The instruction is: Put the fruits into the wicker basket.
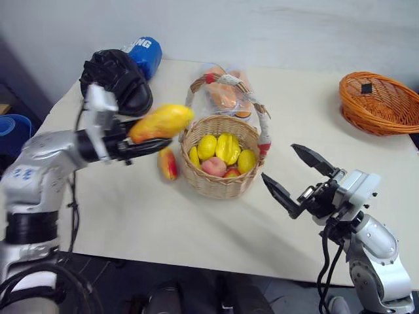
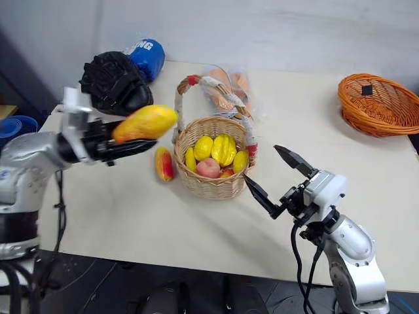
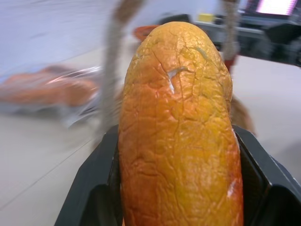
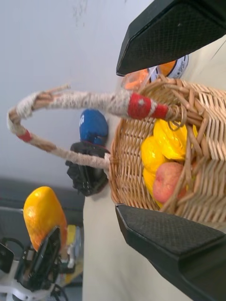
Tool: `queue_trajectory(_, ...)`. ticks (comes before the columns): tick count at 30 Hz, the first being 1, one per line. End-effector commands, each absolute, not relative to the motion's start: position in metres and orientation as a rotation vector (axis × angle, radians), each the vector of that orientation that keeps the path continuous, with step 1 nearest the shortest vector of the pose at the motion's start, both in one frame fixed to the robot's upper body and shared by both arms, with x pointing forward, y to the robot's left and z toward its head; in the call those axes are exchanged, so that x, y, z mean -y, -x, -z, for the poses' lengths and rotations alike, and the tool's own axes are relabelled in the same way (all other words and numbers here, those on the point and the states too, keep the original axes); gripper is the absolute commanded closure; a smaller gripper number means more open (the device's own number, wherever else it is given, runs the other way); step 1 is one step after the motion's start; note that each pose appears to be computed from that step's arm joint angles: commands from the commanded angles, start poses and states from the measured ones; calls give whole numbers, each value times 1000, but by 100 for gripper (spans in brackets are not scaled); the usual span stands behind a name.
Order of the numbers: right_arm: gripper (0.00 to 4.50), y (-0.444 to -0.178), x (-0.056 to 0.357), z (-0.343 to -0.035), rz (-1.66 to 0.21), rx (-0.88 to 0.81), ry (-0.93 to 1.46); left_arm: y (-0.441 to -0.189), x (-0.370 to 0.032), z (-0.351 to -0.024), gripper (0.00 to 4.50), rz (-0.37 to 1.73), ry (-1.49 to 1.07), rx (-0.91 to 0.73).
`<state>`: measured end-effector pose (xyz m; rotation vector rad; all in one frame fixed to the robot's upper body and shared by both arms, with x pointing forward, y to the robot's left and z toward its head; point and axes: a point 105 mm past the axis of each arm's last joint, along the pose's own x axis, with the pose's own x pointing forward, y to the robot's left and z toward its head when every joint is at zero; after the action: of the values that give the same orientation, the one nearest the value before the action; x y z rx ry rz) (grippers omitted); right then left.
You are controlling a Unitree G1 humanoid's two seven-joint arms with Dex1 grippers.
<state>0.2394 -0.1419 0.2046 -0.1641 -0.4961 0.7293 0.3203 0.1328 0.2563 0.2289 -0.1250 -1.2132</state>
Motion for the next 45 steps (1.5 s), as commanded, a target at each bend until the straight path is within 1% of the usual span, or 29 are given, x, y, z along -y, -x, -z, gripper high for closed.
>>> queue_trajectory(1, 0, -229, 137, -211, -729, 531, 177, -336, -100, -263, 216, 1211, -253, 156)
queue_trajectory(4, 0, -225, 136, -208, -720, 526, 180, -346, -81, -248, 216, 1221, -228, 86)
queue_trajectory(6, 0, -223, 136, -205, -715, 523, 185, -348, -74, -239, 145, 1226, -205, 29)
queue_trajectory(7, 0, -223, 136, -205, -712, 523, 186, -348, -72, -238, 122, 1227, -197, 23)
queue_trajectory(9, 0, -223, 136, -205, -706, 524, 187, -348, -73, -239, 58, 1223, -210, 35)
queue_trajectory(11, 0, -222, 137, -203, -711, 518, 185, -342, -78, -244, 1, 1231, -245, 104)
queue_trajectory(14, 0, -221, 136, -200, -736, 514, 188, -333, -101, -252, 1, 1199, -200, 178)
queue_trajectory(15, 0, -221, 135, -200, -743, 516, 188, -331, -114, -251, 1, 1169, -186, 184)
queue_trajectory(19, 0, -216, 126, -195, -866, 501, 244, -316, -175, -242, 1, 1017, -107, 159)
queue_trajectory(20, 0, -215, 123, -194, -901, 498, 242, -316, -201, -234, 1, 911, -85, 126)
queue_trajectory(23, 0, -213, 114, -194, -1002, 502, 253, -301, -278, -210, 1, 625, -35, 48)
queue_trajectory(24, 0, -213, 113, -195, -1017, 505, 258, -297, -291, -207, 1, 575, -30, 42)
queue_trajectory(25, 0, -215, 109, -197, -1039, 516, 263, -290, -321, -199, 1, 453, -14, 27)
queue_trajectory(26, 0, -216, 107, -198, -1053, 524, 266, -284, -340, -194, 1, 373, -3, 17)
queue_trajectory(28, 0, -218, 102, -202, -1092, 546, 287, -263, -376, -181, 1, 228, 17, -16)
queue_trajectory(31, 0, -220, 99, -203, -1137, 564, 317, -239, -405, -166, 1, 108, 68, -48)
queue_trajectory(33, 0, -221, 99, -202, -1158, 562, 331, -233, -410, -164, 1, 77, 72, -49)
queue_trajectory(35, 0, -224, 102, -200, -1164, 557, 351, -236, -399, -164, 1, 111, 61, -60)
queue_trajectory(39, 0, -232, 110, -199, -1158, 547, 361, -255, -338, -165, 1, 357, 99, -134)
queue_trajectory(41, 0, -231, 109, -197, -1180, 539, 358, -269, -314, -163, 1, 413, 100, -188)
queue_trajectory(44, 0, -230, 107, -195, -1185, 536, 348, -289, -269, -167, 1, 537, 44, -243)
queue_trajectory(45, 0, -229, 107, -193, -1183, 535, 344, -295, -254, -167, 1, 588, -25, -242)
